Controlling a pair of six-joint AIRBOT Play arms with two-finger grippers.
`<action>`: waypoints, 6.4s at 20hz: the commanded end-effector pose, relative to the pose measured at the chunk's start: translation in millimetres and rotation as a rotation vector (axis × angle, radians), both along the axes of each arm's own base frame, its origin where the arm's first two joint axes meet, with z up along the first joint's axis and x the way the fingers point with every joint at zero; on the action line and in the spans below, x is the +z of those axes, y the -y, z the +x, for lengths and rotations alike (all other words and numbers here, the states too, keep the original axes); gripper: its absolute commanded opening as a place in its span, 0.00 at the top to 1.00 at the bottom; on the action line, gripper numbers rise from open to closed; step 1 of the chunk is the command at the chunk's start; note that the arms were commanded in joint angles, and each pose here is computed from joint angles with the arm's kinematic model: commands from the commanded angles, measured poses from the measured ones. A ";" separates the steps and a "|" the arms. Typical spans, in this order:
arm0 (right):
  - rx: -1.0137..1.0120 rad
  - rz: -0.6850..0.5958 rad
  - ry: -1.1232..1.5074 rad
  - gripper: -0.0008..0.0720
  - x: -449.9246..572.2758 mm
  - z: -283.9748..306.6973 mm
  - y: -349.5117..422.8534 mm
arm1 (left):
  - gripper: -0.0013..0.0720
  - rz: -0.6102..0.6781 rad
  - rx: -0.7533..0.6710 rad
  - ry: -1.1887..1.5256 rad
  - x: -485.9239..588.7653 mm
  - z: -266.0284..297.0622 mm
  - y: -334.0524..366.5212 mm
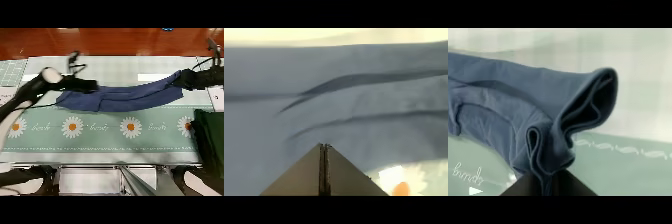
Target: Fold the shirts.
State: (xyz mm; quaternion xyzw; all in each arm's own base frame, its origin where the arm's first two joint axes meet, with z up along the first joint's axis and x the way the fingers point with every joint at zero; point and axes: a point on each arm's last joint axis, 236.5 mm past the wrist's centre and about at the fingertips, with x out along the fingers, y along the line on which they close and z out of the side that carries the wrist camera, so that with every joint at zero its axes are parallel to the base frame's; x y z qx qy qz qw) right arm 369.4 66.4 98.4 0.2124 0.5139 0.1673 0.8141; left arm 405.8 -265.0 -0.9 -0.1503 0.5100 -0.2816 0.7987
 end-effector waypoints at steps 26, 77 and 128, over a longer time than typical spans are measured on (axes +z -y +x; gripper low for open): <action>0.198 0.373 0.076 0.95 4.2 41.7 -269.7 | 0.95 -0.131 0.315 0.030 92.9 -58.1 -178.9; -0.010 0.374 -0.416 0.44 -192.6 -12.6 -203.3 | 0.95 0.016 0.400 -0.082 23.9 -92.9 -216.2; -1.119 -0.223 -0.735 0.42 6.0 -296.0 260.5 | 0.95 0.042 0.548 0.078 29.1 -43.6 -247.3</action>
